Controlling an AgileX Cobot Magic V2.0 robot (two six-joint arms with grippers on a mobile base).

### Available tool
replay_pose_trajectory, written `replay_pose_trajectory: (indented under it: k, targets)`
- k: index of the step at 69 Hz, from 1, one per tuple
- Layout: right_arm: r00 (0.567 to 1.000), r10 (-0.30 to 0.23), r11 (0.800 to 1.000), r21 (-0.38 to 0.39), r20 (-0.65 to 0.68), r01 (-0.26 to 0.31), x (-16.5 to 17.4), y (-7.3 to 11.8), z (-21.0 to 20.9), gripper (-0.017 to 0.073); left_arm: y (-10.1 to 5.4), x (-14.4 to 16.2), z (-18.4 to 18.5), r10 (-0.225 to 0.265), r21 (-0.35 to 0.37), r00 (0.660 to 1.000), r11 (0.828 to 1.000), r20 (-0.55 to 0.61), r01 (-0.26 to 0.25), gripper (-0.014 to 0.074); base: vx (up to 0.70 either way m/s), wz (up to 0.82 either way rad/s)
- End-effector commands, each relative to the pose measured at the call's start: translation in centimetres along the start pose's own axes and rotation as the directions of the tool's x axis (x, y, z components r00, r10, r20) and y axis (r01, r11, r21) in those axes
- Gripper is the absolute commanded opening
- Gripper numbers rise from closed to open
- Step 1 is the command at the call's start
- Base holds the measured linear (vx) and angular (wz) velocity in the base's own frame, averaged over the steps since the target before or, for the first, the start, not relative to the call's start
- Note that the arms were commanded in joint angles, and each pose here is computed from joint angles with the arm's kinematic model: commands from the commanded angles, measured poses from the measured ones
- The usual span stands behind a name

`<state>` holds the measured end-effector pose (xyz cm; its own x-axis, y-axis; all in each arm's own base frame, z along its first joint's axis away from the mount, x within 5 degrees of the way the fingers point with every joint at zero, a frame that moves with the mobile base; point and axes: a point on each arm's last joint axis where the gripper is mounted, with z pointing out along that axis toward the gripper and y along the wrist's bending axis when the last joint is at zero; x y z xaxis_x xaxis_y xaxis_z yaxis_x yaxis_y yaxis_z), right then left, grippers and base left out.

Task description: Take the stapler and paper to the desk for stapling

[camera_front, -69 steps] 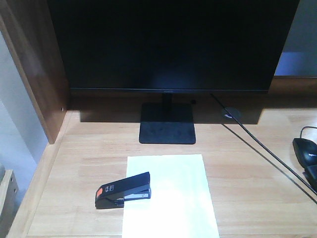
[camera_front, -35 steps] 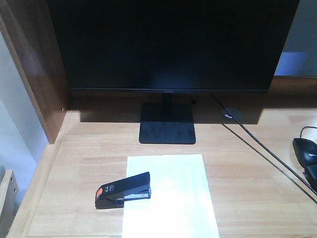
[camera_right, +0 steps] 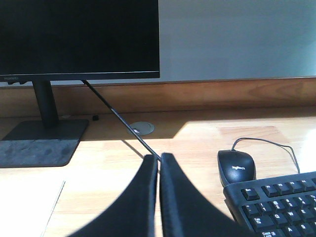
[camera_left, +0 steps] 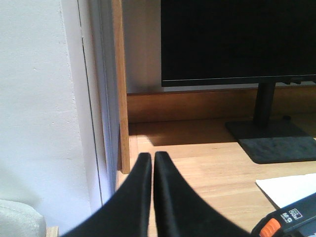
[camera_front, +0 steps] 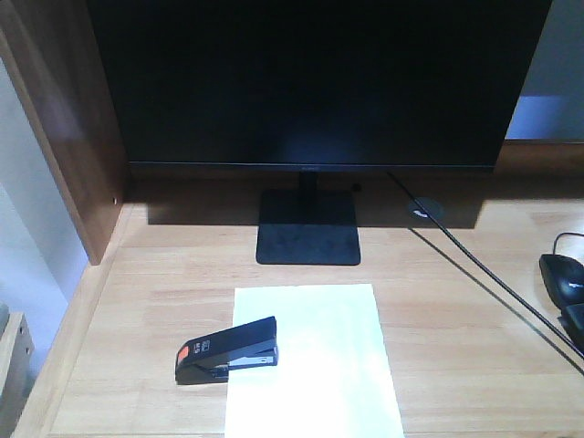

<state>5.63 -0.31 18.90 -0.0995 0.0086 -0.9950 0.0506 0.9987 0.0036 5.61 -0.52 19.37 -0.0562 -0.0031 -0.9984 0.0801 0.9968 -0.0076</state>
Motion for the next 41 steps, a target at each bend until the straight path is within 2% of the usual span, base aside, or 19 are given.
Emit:
replay_pose_trajectory:
  k: [1,41]
  targets:
    - [0.996,-0.02,1.0,0.006,0.085,0.019,-0.65,-0.01,-0.08,-0.0003,0.09,-0.36,-0.08,-0.01,-0.01,0.997,1.0,0.075,0.011,-0.0006,0.0,0.0]
    - [0.996,-0.02,1.0,0.006,0.085,0.019,-0.65,-0.01,-0.08,-0.0003,0.09,-0.36,-0.08,-0.01,-0.01,0.997,1.0,0.075,0.011,-0.0006,0.0,0.0]
